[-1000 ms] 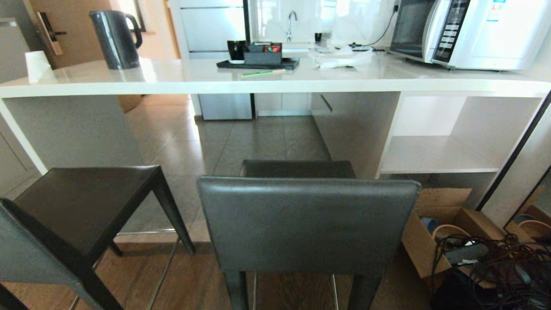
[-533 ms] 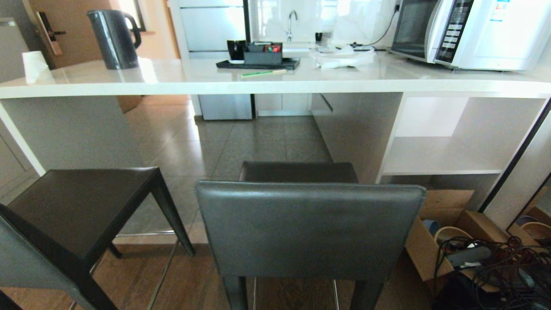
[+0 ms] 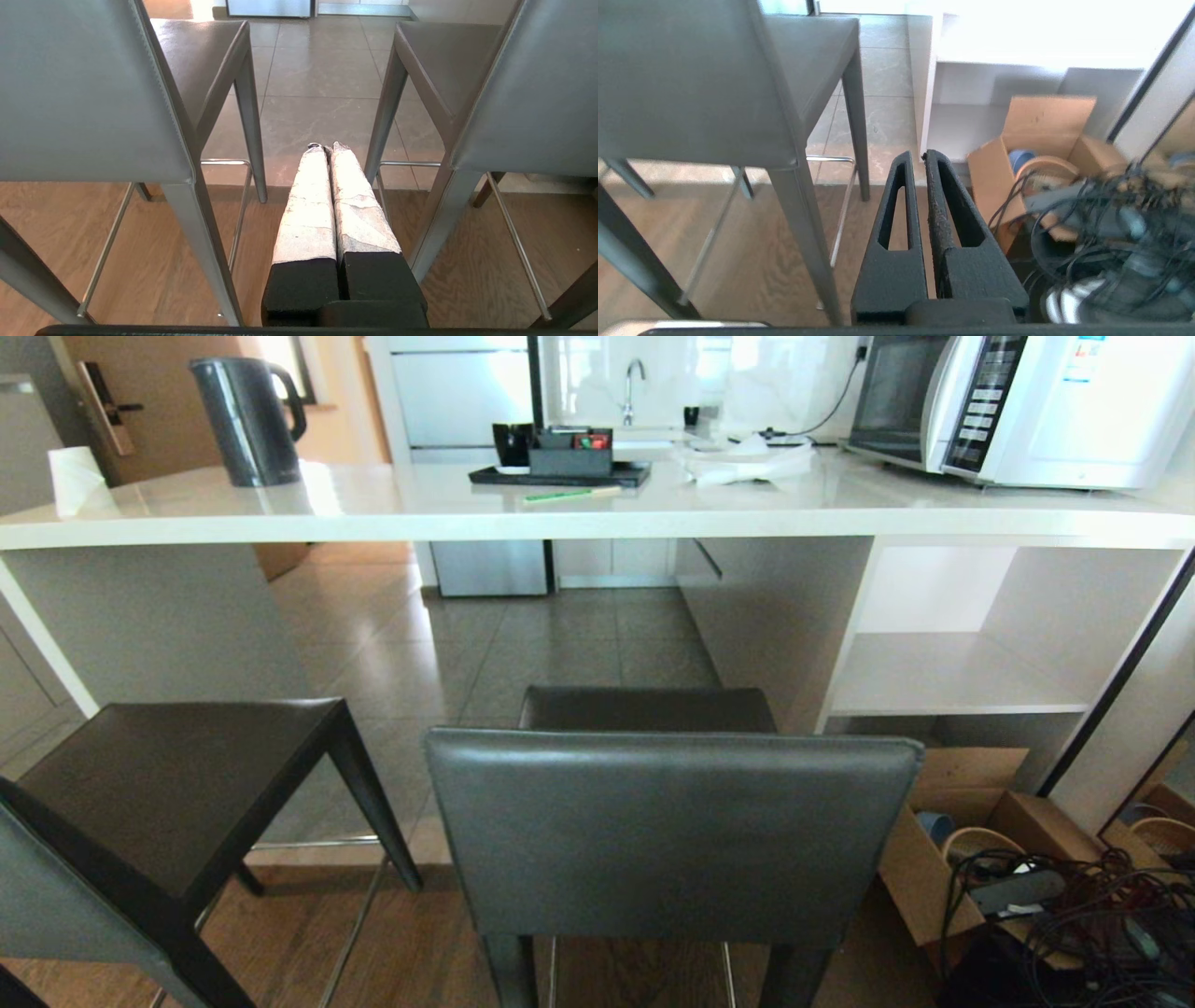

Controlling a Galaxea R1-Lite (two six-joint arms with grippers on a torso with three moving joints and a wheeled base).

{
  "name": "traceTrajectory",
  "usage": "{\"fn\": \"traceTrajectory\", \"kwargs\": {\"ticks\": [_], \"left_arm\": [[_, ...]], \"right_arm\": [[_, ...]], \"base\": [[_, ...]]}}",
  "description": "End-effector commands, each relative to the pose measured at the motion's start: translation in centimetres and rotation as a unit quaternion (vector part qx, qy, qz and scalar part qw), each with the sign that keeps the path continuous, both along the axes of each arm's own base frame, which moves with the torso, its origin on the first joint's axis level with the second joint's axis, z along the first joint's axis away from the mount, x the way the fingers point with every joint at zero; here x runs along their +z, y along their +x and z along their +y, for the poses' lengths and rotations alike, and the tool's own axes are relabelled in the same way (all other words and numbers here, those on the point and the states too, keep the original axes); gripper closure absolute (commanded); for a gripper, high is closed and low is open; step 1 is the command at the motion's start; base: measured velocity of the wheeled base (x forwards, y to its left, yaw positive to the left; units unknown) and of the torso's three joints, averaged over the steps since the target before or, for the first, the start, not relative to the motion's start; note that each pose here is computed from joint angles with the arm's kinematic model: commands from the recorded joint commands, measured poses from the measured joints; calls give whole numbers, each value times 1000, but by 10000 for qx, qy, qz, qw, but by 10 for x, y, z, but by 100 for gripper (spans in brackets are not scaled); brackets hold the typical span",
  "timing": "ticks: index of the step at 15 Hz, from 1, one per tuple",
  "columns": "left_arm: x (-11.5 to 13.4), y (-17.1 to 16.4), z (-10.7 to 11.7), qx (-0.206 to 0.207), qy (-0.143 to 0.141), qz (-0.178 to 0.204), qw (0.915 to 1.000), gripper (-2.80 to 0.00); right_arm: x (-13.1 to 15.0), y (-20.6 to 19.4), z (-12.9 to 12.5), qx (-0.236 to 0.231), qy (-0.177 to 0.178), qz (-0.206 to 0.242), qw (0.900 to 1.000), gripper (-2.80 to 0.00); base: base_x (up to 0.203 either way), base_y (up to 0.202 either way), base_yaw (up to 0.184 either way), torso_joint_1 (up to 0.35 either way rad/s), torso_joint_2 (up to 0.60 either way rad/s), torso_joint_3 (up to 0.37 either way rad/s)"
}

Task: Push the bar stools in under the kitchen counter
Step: Push the gray chair back under the dining table

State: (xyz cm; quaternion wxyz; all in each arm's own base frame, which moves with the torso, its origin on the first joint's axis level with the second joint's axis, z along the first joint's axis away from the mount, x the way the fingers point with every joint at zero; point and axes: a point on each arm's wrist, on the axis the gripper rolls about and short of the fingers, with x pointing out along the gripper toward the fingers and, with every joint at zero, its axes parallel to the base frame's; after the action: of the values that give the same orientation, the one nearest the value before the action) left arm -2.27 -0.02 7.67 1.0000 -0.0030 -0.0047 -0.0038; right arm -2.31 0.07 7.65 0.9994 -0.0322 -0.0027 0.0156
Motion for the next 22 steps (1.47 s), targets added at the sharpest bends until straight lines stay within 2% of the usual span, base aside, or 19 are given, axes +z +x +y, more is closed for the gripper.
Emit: {"fn": "traceTrajectory", "kwargs": {"ticks": [1,3,5,7,12,15,17,19,22], "left_arm": [[-1,0,0,42,-14,17,10000,0],[2,0,0,39,-13,-65,10000,0],[21,-3,0,-26,-22,-240,9997,0],[44,5,0,-105,-55,-82,9999,0],[92,64,-2,-390,-90,120,9991,0],[97,108,-5,-608,-234,377,9972,0],[95,135,-13,-868,-275,501,9946,0],[89,154,-36,-1356,-233,658,9883,0],[81,185,-58,-1378,-169,860,9866,0]], "right_arm": [[0,0,0,6,18,-1,10000,0],[0,0,0,-18,34,0,10000,0],[15,-3,1,148,21,-167,9997,0],[34,2,1,318,43,3,9995,0],[75,48,2,448,128,497,9977,0],[91,93,3,621,229,676,9955,0],[95,127,5,708,273,642,9950,0],[92,151,10,912,335,591,9935,0],[80,166,16,1088,542,872,9887,0]], "base": [[0,0,0,0,0,0],[0,0,0,0,0,0],[0,0,0,0,0,0],[0,0,0,0,0,0],[0,0,0,0,0,0],[0,0,0,0,0,0],[0,0,0,0,0,0],[0,0,0,0,0,0],[0,0,0,0,0,0]]}}
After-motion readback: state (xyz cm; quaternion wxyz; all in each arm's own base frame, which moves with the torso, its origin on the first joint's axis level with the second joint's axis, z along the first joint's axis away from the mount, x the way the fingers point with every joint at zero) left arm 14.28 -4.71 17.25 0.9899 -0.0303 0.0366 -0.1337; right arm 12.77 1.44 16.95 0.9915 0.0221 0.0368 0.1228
